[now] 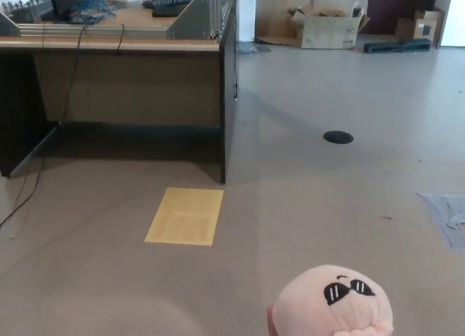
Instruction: The robot extends its left hand to pick up an emotional support dumpling from the palm of a person and brings its hand down by its side. Then it extends its arm again to hand the dumpling back to the person.
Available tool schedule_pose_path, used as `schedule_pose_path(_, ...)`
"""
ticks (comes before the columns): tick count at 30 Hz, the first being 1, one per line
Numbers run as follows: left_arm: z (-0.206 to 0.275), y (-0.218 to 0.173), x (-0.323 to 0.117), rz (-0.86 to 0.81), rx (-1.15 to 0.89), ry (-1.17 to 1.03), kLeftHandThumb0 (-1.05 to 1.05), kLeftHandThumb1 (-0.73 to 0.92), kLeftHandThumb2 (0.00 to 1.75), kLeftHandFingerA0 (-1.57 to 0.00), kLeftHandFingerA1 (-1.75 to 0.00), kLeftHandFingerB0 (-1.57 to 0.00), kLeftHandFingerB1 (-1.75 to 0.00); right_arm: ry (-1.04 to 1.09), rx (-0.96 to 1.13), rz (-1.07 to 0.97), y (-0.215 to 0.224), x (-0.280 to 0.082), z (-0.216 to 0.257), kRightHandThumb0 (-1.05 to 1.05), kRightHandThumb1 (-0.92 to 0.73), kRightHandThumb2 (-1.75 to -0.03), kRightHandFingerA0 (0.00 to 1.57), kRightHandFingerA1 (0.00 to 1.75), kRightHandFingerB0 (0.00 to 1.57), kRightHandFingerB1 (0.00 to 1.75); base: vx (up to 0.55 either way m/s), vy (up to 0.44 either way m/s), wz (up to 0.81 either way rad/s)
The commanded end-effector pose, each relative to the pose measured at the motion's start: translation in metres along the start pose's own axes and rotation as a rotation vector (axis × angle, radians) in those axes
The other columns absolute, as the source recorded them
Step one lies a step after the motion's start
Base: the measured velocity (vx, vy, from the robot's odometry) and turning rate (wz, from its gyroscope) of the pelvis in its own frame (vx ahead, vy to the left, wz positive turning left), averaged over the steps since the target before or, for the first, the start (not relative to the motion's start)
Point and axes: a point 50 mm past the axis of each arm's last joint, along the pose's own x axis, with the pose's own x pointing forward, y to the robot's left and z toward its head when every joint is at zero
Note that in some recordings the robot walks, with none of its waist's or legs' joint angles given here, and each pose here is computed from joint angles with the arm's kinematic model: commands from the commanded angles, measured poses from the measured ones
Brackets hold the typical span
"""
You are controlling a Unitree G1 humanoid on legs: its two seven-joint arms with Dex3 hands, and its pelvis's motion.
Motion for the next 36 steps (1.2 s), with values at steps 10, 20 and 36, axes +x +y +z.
schedule_pose_path(10, 0.168, -0.169, 0.039, -0.693, 0.485, -0.326, -0.22, 0.43, 0.53, -0.79, -0.45, -0.68, -0.41, -0.111, -0.031, -0.066, -0.021, 0.013, 0.018, -0.3, -0.61, -0.58, 0.83, 0.59, 0.59, 0.47, 0.0, 0.0, 0.0)
schedule_pose_path(20, 0.173, -0.254, 0.025, -0.921, 0.74, -0.368, -0.26, 0.39, 0.57, -0.74, -0.5, -0.71, -0.46, -0.117, -0.043, -0.047, -0.016, 0.014, 0.02, -0.32, -0.6, -0.59, 0.82, 0.56, 0.6, 0.46, 0.0, 0.0, 0.0)
schedule_pose_path(36, 0.125, -0.346, -0.001, -1.217, 1.068, -0.46, -0.25, 0.44, 0.54, -0.82, -0.47, -0.73, -0.42, -0.128, -0.073, -0.021, -0.016, 0.019, 0.026, -0.3, -0.6, -0.59, 0.82, 0.54, 0.62, 0.47, 0.0, 0.0, 0.0)
